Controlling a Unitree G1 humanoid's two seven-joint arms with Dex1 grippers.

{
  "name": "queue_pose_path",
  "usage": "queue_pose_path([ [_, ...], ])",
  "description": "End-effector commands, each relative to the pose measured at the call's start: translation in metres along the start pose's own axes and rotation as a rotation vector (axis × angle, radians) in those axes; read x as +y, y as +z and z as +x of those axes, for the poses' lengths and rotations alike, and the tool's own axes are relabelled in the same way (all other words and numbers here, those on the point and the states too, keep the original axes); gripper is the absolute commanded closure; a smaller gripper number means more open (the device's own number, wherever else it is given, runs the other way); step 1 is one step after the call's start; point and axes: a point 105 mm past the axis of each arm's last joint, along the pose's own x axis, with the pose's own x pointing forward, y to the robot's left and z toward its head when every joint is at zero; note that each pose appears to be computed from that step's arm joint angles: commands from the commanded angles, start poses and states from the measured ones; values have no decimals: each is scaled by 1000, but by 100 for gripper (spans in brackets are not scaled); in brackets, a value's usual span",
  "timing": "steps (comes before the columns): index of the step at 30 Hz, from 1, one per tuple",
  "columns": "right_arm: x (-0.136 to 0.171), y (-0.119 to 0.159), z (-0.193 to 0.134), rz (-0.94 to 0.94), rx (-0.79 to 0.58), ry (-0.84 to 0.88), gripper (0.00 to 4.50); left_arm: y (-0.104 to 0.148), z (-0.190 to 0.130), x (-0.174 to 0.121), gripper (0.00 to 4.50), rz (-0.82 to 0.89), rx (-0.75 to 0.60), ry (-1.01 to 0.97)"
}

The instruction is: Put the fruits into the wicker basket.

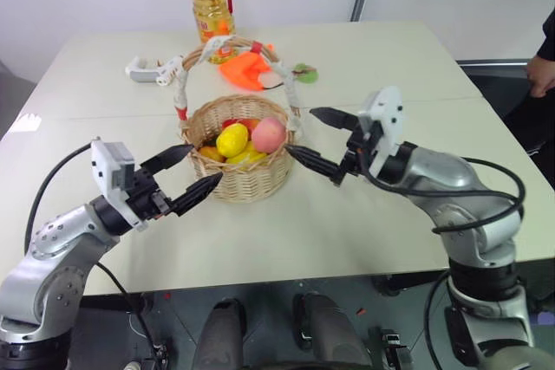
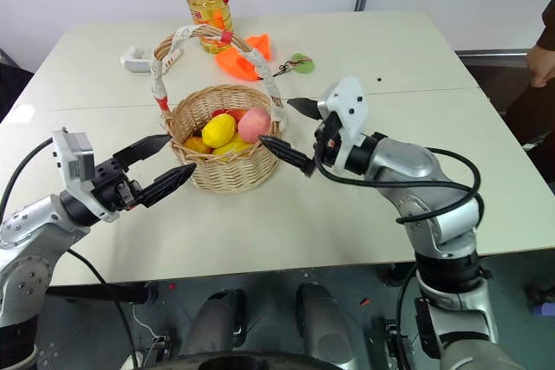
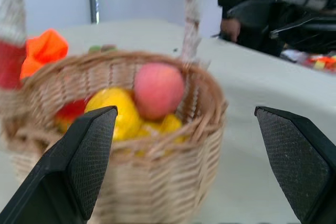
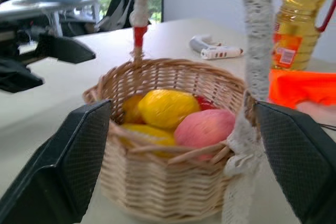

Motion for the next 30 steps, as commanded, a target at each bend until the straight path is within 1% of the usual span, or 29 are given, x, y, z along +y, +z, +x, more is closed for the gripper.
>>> queue_pose_path([
  [1, -15, 1, 18, 16, -49, -87, 4, 5, 5, -4, 0, 7, -24, -28],
  [5, -22, -7, 38, 76, -70, -110, 4, 5, 9, -7, 0, 4, -32, -48],
  [7, -26, -10, 40, 109, -79, -122, 57, 5, 11, -10, 0, 1, -32, -58],
  [8, -27, -9, 40, 120, -89, -124, 89, 4, 11, -11, 0, -2, -33, -63],
  [11, -28, -4, 37, 135, -116, -124, 240, 3, 11, -15, 0, -9, -34, -68],
  [12, -28, -3, 36, 136, -121, -122, 298, 2, 11, -16, 0, -11, -34, -67],
  [13, -27, -2, 35, 136, -125, -121, 346, 2, 11, -17, 0, -12, -34, -67],
  [14, -27, 0, 33, 128, -133, -120, 406, 2, 11, -17, 0, -14, -35, -66],
  [15, -26, 2, 30, 116, -140, -121, 448, 2, 11, -17, 0, -15, -36, -66],
  [17, -28, 8, 17, 57, -152, -139, 448, 3, 13, -18, 0, -16, -43, -69],
  [20, -44, 18, -7, 6, -162, -206, 448, 4, 15, -17, 0, -14, -47, -73],
  [23, -84, 26, -42, -39, -145, -389, 448, 3, 17, -17, 0, -17, -44, -89],
  [25, -100, 28, -57, -55, -137, -464, 448, 3, 18, -17, 0, -18, -43, -98],
  [28, -132, 25, -84, -90, -96, -634, 448, 3, 23, -17, 0, -20, -48, -114],
  [30, -162, 21, -108, -81, -82, -817, 448, 3, 27, -17, 0, -21, -52, -129],
])
